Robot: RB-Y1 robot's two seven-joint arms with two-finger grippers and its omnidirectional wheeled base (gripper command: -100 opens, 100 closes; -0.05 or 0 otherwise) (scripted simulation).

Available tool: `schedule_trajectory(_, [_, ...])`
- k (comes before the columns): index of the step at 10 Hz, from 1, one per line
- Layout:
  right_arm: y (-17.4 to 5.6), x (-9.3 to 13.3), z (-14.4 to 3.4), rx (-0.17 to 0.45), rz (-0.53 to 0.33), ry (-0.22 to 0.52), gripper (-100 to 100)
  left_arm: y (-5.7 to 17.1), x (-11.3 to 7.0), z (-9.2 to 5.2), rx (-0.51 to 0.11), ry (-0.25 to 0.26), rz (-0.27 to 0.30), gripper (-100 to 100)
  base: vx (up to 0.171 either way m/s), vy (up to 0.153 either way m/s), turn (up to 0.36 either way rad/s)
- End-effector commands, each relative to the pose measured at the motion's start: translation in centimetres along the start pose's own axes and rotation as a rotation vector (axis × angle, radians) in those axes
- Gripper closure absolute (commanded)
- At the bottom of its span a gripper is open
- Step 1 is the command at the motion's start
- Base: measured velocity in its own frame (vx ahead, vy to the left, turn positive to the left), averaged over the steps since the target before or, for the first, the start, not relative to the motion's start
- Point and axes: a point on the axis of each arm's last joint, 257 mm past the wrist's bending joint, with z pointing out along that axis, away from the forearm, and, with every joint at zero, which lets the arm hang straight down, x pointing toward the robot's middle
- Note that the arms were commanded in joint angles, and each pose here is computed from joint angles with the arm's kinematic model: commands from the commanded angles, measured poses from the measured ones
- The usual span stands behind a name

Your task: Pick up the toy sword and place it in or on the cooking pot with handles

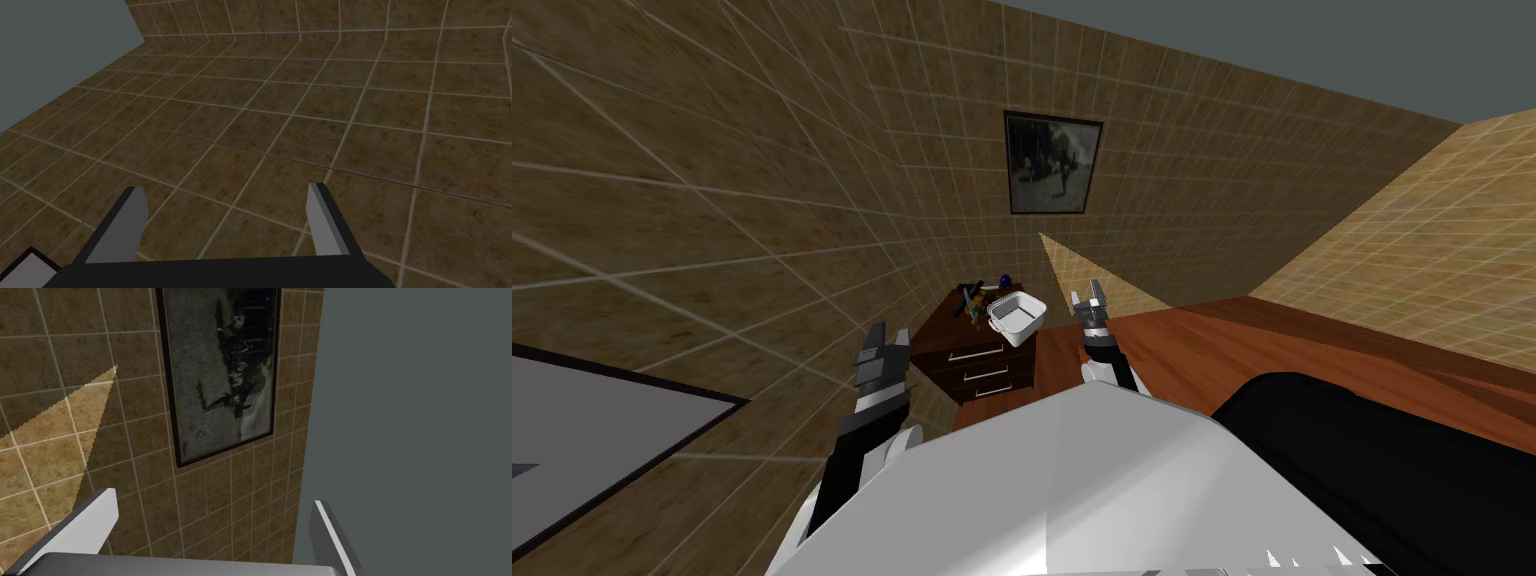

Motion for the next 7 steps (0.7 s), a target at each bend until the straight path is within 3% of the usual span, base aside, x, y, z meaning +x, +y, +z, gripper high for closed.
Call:
schedule_trajectory(1, [0.0,0.0,0.0,0.000,0.000,0.000,0,0.3,0.6,-0.1,-0.002,0.044,0.014,-100,-0.026,-0.006,0.053])
schedule_trajectory(7, [0.0,0.0,0.0,0.000,0.000,0.000,0,2.7,3.3,-1.0,-0.027,0.225,0.063,-100,-0.060,-0.020,0.055])
